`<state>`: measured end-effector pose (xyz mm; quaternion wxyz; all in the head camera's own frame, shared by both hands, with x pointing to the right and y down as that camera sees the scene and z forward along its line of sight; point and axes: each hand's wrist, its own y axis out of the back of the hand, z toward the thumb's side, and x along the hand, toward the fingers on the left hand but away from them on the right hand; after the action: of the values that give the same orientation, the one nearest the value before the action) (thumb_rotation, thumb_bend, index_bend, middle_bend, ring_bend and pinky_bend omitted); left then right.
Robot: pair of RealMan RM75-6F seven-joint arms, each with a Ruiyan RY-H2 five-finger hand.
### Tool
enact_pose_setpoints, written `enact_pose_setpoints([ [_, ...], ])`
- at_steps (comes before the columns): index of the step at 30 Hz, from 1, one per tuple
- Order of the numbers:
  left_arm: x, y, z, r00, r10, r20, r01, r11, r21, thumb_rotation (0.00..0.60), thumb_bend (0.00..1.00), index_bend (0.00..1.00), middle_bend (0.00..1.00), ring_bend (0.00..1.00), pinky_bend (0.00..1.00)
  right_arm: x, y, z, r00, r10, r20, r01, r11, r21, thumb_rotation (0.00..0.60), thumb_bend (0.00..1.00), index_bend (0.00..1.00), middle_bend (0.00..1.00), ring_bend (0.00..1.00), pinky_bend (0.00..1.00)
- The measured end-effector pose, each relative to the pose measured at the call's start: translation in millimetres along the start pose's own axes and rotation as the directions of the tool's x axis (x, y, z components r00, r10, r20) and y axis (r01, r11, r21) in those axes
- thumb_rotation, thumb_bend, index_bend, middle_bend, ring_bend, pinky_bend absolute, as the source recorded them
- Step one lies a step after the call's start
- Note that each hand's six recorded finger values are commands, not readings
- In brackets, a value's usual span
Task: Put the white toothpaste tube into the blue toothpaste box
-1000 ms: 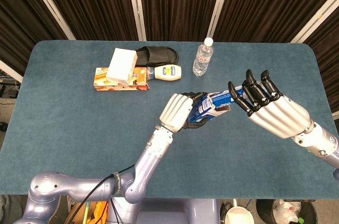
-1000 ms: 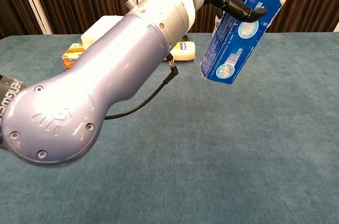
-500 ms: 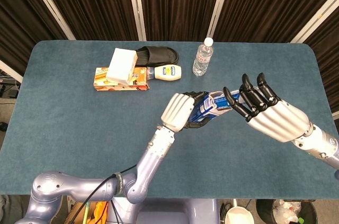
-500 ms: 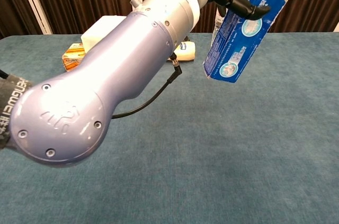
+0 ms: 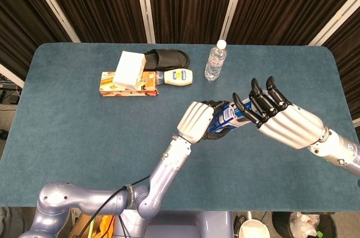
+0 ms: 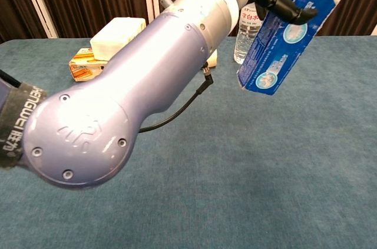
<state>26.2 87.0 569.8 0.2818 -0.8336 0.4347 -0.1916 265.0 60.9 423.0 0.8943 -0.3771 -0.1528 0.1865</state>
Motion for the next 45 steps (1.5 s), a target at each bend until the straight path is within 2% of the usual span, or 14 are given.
enact_pose_setpoints([
  [13,8,4,16,0.999,0.04,0.028,-0.039,0.998,-0.047,0.6,0.39,0.33,0.49,0.49,0.56,13,-5,7,1.0,0.027,-0.017,-0.027,0.999,-0.03,0.6,0.36,0.25,0.53,0.31,0.4],
  [21,10,10,23,0.995,0.087,0.052,-0.082,0.993,-0.087,0.6,0.39,0.33,0.48,0.49,0.56,23,-9,6,0.998,0.055,-0.014,-0.056,0.998,-0.028,0.6,0.36,0.24,0.53,0.3,0.4],
  [29,10,17,28,0.99,0.127,0.064,-0.118,0.985,-0.128,0.6,0.39,0.33,0.48,0.48,0.56,32,-15,4,0.995,0.101,0.008,-0.101,0.994,-0.03,0.6,0.35,0.19,0.49,0.26,0.33],
  [36,9,22,30,0.983,0.161,0.085,-0.147,0.977,-0.154,0.6,0.39,0.32,0.48,0.48,0.55,35,-17,5,0.992,0.12,0.03,-0.119,0.992,-0.038,0.6,0.33,0.08,0.46,0.23,0.29],
  [45,5,29,34,0.968,0.209,0.139,-0.181,0.966,-0.186,0.6,0.4,0.31,0.47,0.47,0.55,40,-19,7,0.989,0.138,0.056,-0.135,0.989,-0.055,0.6,0.32,0.05,0.45,0.23,0.29],
])
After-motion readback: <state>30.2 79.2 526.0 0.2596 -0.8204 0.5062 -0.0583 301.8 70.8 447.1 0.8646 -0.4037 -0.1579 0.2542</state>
